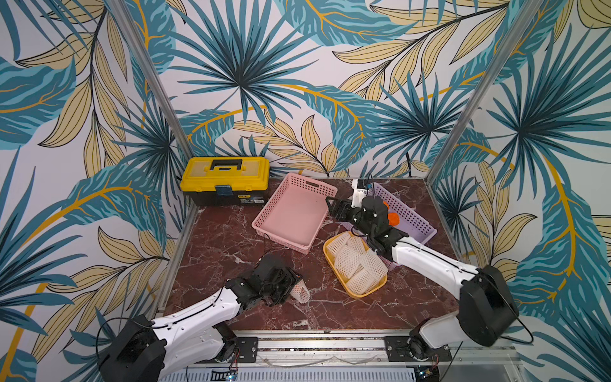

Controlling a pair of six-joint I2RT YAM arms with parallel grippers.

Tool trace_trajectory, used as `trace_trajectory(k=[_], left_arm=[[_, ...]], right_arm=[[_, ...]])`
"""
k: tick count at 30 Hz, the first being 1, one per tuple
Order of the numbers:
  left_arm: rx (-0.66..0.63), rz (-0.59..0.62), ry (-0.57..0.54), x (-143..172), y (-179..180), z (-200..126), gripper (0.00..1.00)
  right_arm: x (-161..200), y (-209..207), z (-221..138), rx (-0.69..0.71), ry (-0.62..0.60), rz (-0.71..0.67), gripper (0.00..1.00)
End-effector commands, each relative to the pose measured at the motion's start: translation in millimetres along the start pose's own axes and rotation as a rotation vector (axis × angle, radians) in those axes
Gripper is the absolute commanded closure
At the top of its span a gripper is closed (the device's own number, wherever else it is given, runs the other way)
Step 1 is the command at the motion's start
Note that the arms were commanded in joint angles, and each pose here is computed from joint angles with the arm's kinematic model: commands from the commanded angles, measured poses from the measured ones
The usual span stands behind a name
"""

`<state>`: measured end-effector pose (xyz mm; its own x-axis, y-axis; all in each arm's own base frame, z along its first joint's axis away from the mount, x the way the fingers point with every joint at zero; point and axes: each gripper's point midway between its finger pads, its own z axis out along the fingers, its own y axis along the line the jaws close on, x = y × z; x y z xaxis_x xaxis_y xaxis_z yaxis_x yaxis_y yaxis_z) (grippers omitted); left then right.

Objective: Remove foam nets from oranges
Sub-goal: Place the orange at the center of the board.

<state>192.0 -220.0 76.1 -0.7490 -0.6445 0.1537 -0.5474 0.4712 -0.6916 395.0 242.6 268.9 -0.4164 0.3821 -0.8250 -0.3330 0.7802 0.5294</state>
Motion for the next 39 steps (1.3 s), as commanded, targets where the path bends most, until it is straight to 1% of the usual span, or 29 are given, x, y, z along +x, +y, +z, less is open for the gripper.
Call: trace_trajectory(k=[1, 4, 8, 10, 15, 18, 20, 24, 27, 30, 32, 34, 39], left_arm=[[0.044, -0.041, -0.034, -6.2, -8.3, 1.2, 0.35], [0.037, -0.073, -0.042, -9.7, -6.3, 6.2, 0.35], [0.033, -0.106, -0.057, -15.7, -9.4, 8.2, 0.35], [0.034, -0.122, -0.066, -19.0, -11.9, 8.6, 0.35], [0.033, -0.142, -0.062, -24.5, -18.9, 11.0, 0.34], [0.026, -0.138, -0.04, -24.3, -20.0, 12.7, 0.34], [0.02, -0.138, -0.04, -25.1, -18.5, 13.7, 0.34], [0.012, -0.151, -0.041, -26.1, -17.1, 15.4, 0.34], [0.011, -0.161, -0.036, -25.4, -17.7, 16.0, 0.34], [0.019, -0.165, -0.032, -25.5, -21.1, 15.1, 0.34], [0.021, -0.164, -0.031, -25.7, -22.1, 15.0, 0.34], [0.016, -0.173, -0.028, -25.7, -20.6, 15.6, 0.34], [0.01, -0.175, -0.014, -25.3, -19.5, 17.2, 0.34]], right_arm=[[35.1, 12.7, -40.3, -0.054, 0.065, 0.058, 0.26], [75.5, 23.7, -73.8, -0.108, 0.169, 0.086, 0.26], [120.3, 35.1, -110.5, -0.15, 0.342, 0.049, 0.26], [141.0, 39.1, -123.5, -0.159, 0.428, 0.023, 0.26], [187.2, 39.9, -136.6, -0.151, 0.562, -0.062, 0.24], [209.3, 52.9, -136.1, -0.209, 0.584, -0.097, 0.2], [217.0, 58.6, -132.4, -0.222, 0.586, -0.1, 0.18], [226.3, 55.6, -115.3, -0.16, 0.591, -0.107, 0.12], [232.6, 63.3, -101.3, -0.165, 0.599, -0.11, 0.11], [236.5, 55.9, -87.9, -0.102, 0.585, -0.105, 0.11], [238.9, 61.9, -82.5, -0.127, 0.58, -0.093, 0.11], [240.5, 72.9, -78.8, -0.18, 0.567, -0.082, 0.11], [254.7, 80.6, -73.6, -0.204, 0.603, -0.102, 0.13]])
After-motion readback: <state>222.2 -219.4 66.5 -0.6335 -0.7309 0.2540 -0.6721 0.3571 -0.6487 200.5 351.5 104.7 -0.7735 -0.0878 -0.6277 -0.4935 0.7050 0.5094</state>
